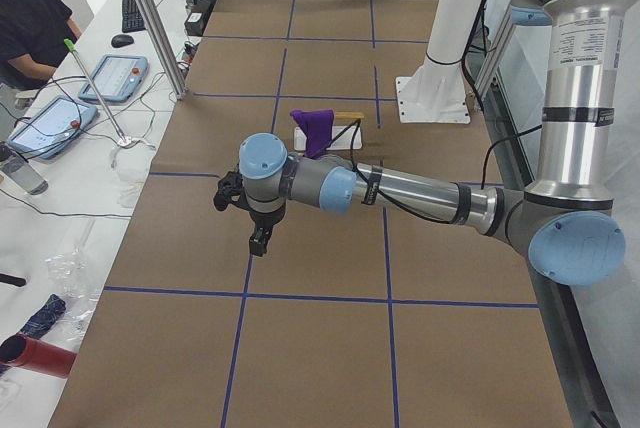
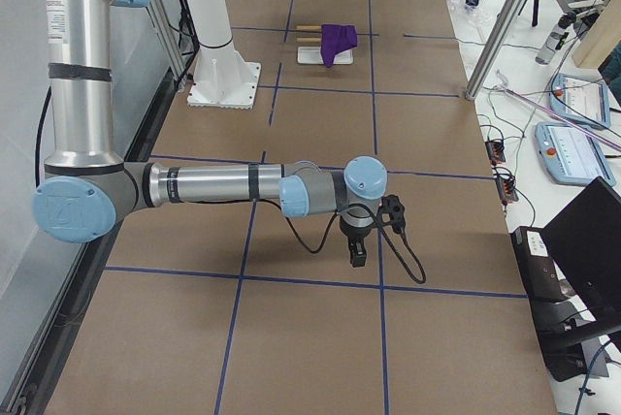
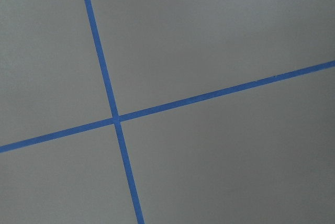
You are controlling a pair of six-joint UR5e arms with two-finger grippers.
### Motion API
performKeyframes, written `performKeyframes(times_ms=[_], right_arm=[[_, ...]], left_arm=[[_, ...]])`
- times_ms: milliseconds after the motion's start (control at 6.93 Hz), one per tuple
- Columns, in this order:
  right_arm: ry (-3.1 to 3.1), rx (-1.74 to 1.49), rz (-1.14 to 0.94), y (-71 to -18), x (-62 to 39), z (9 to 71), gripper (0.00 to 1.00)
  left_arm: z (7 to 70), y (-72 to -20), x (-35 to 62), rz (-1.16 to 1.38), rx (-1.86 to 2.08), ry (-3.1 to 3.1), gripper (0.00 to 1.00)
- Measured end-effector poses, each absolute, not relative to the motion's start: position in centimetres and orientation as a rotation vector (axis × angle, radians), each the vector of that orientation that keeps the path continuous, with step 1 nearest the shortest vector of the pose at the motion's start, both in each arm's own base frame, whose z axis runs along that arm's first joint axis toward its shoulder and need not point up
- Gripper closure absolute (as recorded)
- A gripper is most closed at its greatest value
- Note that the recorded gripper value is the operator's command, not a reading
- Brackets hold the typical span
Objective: Hang towel on rack
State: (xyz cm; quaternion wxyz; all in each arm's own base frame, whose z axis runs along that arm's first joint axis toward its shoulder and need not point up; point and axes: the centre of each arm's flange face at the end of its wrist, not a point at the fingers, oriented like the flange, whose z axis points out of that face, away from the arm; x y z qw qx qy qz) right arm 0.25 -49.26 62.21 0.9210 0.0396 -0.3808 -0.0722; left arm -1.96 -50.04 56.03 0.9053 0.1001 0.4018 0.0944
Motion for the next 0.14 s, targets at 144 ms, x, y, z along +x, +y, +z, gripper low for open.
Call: performKeyframes(times_ms=[144], right_arm=[[-0.782, 0.076, -0.148, -49.27, 0.14, 62.39, 0.0]], left_arm=[[56.64, -49.76, -1.94, 0.191, 0.194, 0.829, 0.0]])
